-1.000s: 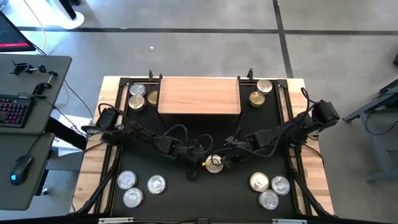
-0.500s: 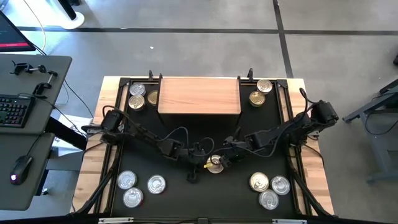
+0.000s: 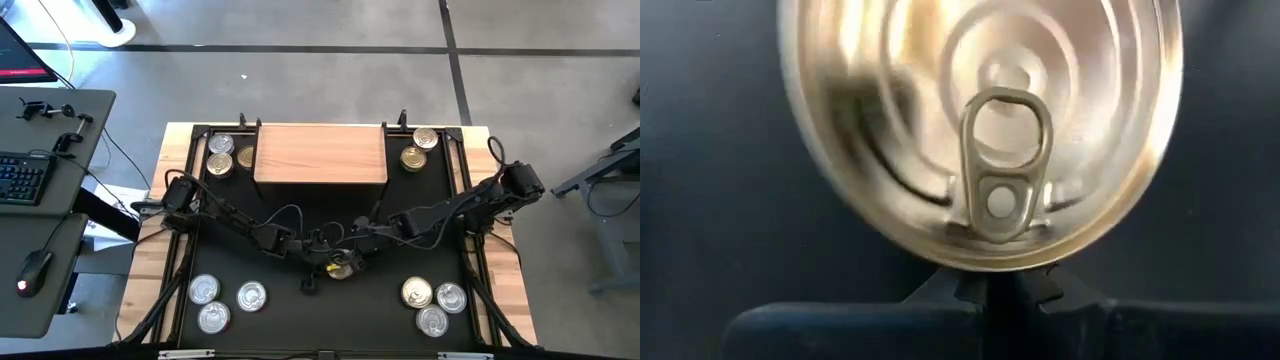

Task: Stack canned seafood by type on shelf
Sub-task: Put the blue and pink tuna can on the shelf

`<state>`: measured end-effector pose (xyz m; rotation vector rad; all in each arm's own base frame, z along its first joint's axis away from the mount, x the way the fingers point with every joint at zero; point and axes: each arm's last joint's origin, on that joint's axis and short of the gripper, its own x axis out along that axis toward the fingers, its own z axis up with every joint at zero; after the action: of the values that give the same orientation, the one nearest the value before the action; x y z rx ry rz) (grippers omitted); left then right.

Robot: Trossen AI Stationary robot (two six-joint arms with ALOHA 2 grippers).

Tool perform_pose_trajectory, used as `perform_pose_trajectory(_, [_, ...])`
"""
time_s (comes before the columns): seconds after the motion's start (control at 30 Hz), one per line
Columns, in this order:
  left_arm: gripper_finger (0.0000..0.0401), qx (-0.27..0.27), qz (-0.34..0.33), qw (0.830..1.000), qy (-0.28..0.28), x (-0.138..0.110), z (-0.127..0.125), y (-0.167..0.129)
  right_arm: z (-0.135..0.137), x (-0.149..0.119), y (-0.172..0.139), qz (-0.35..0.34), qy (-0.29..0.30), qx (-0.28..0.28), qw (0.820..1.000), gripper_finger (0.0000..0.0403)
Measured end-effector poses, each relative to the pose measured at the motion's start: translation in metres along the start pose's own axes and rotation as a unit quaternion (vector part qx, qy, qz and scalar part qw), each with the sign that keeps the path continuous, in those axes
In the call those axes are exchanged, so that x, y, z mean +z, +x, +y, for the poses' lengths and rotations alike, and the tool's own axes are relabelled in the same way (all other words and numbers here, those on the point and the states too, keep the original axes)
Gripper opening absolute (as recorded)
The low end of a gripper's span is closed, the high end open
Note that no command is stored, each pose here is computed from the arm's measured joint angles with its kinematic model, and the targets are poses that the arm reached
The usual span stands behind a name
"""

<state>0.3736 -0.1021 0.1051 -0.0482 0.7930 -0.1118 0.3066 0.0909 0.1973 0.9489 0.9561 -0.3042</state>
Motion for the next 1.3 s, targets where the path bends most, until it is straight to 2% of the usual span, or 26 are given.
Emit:
perform_pose_trajectory(0.1, [0.0000, 0.001, -0.001, 1.000, 0.006, 0.000, 0.000, 0.000, 0.012, 0.006, -0.008, -0.015, -0.013, 0.014, 1.000, 0.0000])
perform_pose_trajectory(0.33, [0.0000, 0.011, -0.003, 1.000, 0.004, 0.001, 0.003, 0.000, 0.016, 0.008, -0.009, -0.031, -0.003, 0.024, 0.999, 0.0000])
perform_pose_trajectory(0.5, [0.0000, 0.033, -0.005, 0.999, -0.004, 0.002, 0.012, 0.001, 0.016, 0.009, -0.009, -0.039, -0.003, 0.023, 0.999, 0.0000])
perform_pose_trajectory(0.7, [0.0000, 0.061, -0.010, 0.998, -0.012, 0.004, 0.023, 0.001, 0.020, 0.011, -0.009, -0.049, -0.002, 0.047, 0.998, 0.0000])
perform_pose_trajectory(0.83, [0.0000, 0.093, -0.018, 0.995, -0.036, 0.006, 0.032, 0.001, 0.018, 0.011, -0.007, -0.060, -0.001, 0.031, 0.998, 0.0000])
perform_pose_trajectory(0.97, [0.0000, 0.080, -0.020, 0.995, -0.059, 0.007, 0.033, 0.001, 0.016, 0.014, -0.007, -0.068, 0.001, 0.029, 0.997, 0.0000])
perform_pose_trajectory(1.2, [0.0000, 0.071, -0.007, 0.996, -0.055, 0.005, 0.031, 0.000, 0.013, 0.021, -0.008, -0.080, -0.024, 0.019, 0.996, 0.0000])
perform_pose_trajectory(1.3, [0.0000, 0.036, 0.005, 0.997, -0.066, 0.010, 0.032, -0.009, 0.008, 0.018, -0.014, -0.062, -0.037, -0.004, 0.997, 0.0000])
